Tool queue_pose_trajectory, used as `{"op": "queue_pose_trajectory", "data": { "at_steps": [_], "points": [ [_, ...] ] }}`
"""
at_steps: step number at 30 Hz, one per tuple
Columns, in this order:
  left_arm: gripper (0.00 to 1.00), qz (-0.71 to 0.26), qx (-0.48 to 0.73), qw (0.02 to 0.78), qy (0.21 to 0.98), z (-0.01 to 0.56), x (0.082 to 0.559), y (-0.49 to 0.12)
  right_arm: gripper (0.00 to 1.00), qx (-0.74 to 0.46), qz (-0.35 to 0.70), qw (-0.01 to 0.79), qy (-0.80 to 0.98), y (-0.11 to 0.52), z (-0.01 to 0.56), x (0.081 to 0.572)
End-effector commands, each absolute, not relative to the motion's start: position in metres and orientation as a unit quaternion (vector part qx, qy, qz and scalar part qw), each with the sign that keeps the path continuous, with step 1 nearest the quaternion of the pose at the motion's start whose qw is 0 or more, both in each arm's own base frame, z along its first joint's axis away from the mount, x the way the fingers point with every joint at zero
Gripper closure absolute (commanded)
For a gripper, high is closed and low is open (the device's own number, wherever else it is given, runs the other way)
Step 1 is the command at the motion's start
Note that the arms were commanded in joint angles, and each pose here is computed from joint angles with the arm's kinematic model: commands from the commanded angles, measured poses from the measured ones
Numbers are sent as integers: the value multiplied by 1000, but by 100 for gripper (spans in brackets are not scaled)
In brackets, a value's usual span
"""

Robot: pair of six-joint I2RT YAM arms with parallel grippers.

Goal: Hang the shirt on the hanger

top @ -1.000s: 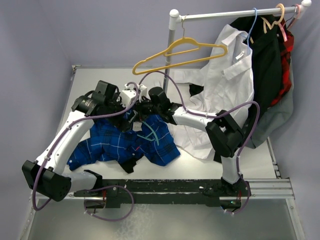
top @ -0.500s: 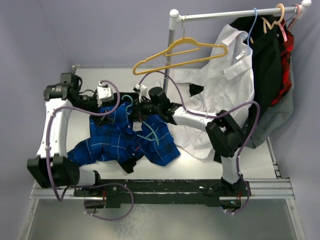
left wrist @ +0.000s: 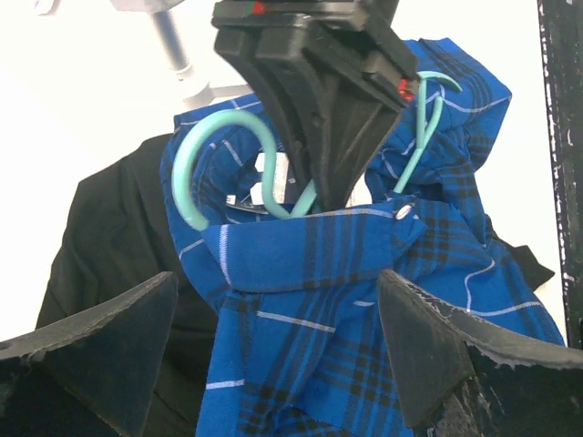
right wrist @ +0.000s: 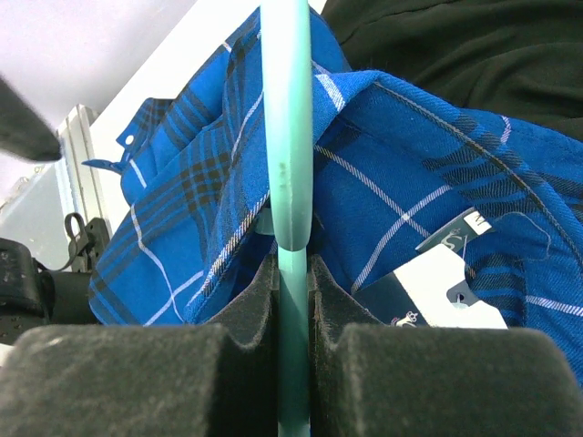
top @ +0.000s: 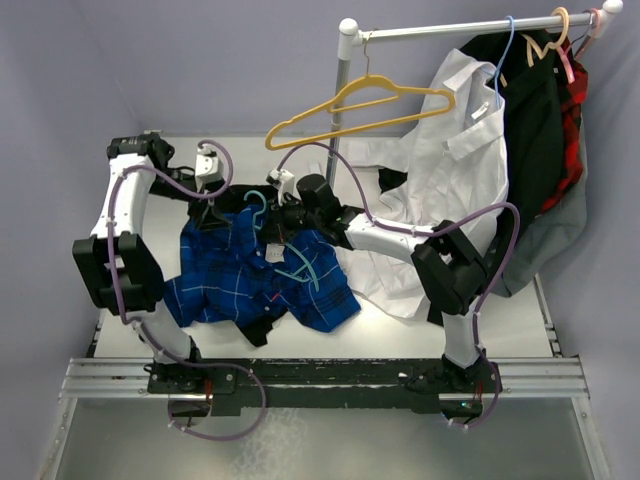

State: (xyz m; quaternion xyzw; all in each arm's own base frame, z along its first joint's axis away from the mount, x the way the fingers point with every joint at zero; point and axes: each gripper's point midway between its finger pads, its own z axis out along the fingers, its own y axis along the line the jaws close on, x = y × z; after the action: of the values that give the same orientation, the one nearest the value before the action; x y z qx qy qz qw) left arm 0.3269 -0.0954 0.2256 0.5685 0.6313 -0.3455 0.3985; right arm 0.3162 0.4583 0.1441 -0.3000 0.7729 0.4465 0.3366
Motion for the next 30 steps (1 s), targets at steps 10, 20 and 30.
{"op": "queue_pose_trajectory", "data": {
  "at_steps": [10,20,30],
  "points": [
    [6,-421,469,352,692,207,372,-94,100,-307,460,393,734,465,199,323],
    [3,-450,457,304,705,176,370,-106,100,-310,461,392,734,466,198,323],
    [20,-462,484,289,685,158,366,-124,100,-311,455,398,733,463,198,324]
  ]
}}
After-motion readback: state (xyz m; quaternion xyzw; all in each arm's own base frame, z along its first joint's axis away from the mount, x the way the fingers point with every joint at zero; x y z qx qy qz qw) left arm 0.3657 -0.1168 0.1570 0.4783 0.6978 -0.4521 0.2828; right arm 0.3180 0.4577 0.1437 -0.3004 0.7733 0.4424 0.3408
